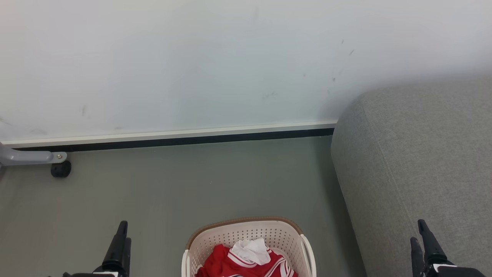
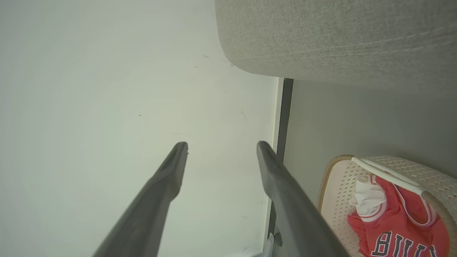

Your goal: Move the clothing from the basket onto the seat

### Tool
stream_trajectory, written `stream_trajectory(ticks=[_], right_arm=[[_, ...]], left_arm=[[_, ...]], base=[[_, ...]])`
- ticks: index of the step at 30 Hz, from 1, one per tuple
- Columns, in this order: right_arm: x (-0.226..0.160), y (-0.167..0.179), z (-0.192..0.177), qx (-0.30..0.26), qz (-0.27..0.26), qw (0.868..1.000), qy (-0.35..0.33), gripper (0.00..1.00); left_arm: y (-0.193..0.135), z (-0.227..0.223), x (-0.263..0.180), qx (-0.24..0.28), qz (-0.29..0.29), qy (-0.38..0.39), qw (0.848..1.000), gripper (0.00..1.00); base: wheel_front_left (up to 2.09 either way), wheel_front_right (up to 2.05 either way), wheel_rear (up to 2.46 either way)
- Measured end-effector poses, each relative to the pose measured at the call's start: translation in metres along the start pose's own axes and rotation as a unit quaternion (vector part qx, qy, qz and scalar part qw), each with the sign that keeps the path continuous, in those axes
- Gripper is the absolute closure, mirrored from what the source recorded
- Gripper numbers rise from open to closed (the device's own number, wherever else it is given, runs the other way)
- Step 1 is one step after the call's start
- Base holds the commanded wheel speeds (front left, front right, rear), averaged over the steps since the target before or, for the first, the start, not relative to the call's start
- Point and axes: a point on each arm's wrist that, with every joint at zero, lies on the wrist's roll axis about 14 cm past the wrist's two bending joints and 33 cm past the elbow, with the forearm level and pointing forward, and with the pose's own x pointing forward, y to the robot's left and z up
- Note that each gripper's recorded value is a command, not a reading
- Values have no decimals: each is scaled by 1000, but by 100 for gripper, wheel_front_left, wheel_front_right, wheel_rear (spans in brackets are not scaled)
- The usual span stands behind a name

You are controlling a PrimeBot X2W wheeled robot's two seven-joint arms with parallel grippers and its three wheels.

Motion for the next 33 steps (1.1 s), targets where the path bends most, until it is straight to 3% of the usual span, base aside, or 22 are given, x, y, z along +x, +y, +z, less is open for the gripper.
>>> stream_trajectory(ticks=[5,17,33], right_arm=[[0,3,-1,-8,4,1000,-1,0],[-2,7,-7,-90,-1,996,0,0],[-1,18,-26,-236,15,971,22,0]], left_arm=[[-2,-1,0,16,0,-1,1000,0],[-14,-7,0,107,-5,-2,994,0],[-26,-11,-2,258,-17,-2,966,0]], base=[[0,0,0],[0,0,0],[0,0,0]])
